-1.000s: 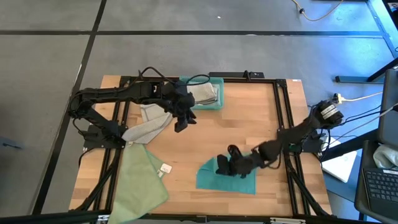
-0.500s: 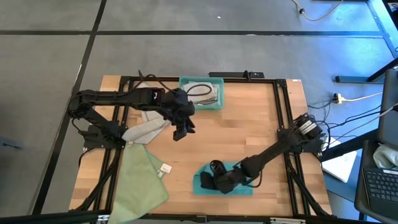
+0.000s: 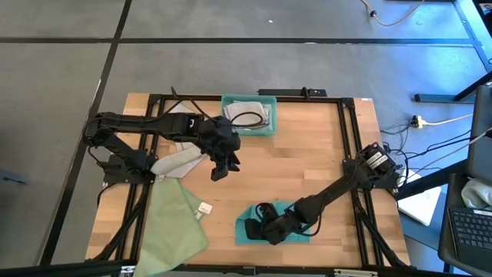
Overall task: Fold microfiber towels
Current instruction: Fold the blue towel
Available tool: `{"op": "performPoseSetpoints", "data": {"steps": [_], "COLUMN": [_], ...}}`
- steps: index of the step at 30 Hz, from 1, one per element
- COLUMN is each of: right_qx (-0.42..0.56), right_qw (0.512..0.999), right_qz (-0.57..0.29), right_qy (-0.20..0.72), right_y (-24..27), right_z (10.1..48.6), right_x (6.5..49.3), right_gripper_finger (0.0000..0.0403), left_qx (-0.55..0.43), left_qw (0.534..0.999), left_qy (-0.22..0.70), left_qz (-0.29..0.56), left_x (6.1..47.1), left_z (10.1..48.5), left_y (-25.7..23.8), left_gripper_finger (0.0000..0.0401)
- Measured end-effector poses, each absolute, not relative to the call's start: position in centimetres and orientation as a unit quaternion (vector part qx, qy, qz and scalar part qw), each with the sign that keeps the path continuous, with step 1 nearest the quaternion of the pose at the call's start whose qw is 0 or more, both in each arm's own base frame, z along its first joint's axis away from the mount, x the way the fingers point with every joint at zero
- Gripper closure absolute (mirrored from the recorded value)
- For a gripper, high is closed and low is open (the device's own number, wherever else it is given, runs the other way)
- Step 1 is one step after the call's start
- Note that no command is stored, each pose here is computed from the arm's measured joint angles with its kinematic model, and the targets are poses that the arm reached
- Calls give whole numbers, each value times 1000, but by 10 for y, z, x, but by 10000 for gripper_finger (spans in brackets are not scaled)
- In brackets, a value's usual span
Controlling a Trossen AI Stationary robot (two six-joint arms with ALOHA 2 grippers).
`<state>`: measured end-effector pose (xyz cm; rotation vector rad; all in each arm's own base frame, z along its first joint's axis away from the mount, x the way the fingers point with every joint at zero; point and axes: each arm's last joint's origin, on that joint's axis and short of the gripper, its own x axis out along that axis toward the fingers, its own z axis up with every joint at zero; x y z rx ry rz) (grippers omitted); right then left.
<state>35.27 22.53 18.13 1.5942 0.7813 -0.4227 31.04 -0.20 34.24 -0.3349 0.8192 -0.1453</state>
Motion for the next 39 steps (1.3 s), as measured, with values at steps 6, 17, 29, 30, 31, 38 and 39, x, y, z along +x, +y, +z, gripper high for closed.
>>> {"op": "performPoseSetpoints", "data": {"steps": [6, 17, 29, 30, 31, 38, 39], "right_qx": [703, 688, 689, 690, 688, 662, 659], "right_qw": [607, 629, 628, 628, 631, 669, 672], "right_qz": [-182, -183, -197, -197, -194, -170, -168], "right_qy": [324, 313, 303, 302, 300, 292, 295], "right_y": [226, 241, 251, 250, 248, 238, 238], "right_z": [185, 212, 211, 211, 212, 215, 215], "right_x": [355, 356, 347, 348, 350, 360, 360], "right_gripper_finger": [391, 393, 365, 354, 342, 244, 230], "left_qx": [-162, -158, -157, -157, -157, -157, -157], "left_qw": [901, 901, 899, 899, 899, 899, 899], "left_qy": [397, 398, 403, 403, 403, 403, 403], "left_qz": [-69, -67, -65, -65, -65, -65, -65], "left_x": [310, 310, 309, 309, 309, 309, 309], "left_z": [342, 342, 341, 341, 341, 341, 341], "left_y": [-2, -1, -1, -1, -1, -2, -2], "left_gripper_finger": [280, 280, 280, 280, 280, 280, 280]}}
